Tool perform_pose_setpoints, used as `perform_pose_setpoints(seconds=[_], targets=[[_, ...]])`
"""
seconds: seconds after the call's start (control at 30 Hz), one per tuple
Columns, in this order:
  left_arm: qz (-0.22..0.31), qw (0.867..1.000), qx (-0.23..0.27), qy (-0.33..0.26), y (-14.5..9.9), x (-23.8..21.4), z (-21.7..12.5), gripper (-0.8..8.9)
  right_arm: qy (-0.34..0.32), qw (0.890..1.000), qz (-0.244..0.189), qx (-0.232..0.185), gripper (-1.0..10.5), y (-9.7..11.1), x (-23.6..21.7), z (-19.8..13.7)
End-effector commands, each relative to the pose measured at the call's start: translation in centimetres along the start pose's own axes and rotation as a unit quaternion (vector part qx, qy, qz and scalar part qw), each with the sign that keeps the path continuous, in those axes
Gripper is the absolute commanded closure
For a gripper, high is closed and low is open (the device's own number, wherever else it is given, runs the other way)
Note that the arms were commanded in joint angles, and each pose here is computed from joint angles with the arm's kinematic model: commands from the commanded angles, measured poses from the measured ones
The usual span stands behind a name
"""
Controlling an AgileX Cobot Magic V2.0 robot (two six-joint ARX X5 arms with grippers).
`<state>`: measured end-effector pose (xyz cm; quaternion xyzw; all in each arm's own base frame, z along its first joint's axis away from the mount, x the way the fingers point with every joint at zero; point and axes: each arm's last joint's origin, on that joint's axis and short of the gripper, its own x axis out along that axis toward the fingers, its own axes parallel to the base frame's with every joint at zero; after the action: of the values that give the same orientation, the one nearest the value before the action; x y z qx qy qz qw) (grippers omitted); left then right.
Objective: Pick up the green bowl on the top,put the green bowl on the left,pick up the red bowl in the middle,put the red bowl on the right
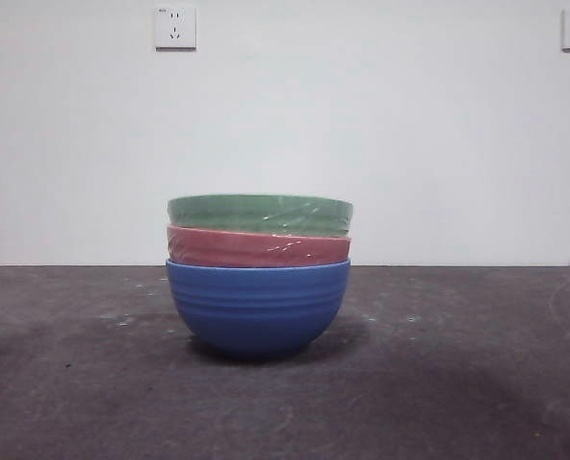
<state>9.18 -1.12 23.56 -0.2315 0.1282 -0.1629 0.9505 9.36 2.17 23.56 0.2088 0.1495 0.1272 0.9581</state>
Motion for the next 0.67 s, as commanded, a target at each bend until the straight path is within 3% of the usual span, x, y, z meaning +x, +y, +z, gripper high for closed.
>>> perform_pose_setpoints(seconds=[0.03, 0.27, 0.43, 0.67], targets=[[0.002, 0.999, 0.037, 0.013, -0.8, 0.4, 2.0, 8.21, -0.001, 0.999, 0.000, -0.043, 9.6, 1.1, 0.0, 2.4], [-0.039, 0.990, 0.113, 0.074, -2.4, 2.5, 6.5, 8.21, 0.053, 0.990, -0.013, -0.129, 9.6, 3.3, 1.3, 7.4], [-0.080, 0.978, 0.137, 0.138, -2.9, 4.7, 8.8, 8.21, 0.122, 0.971, -0.004, -0.206, 9.5, 4.3, 3.0, 9.9], [-0.098, 0.957, 0.160, 0.220, -3.4, 7.2, 10.1, 8.12, 0.192, 0.954, 0.057, -0.225, 9.4, 4.7, 5.5, 10.6]])
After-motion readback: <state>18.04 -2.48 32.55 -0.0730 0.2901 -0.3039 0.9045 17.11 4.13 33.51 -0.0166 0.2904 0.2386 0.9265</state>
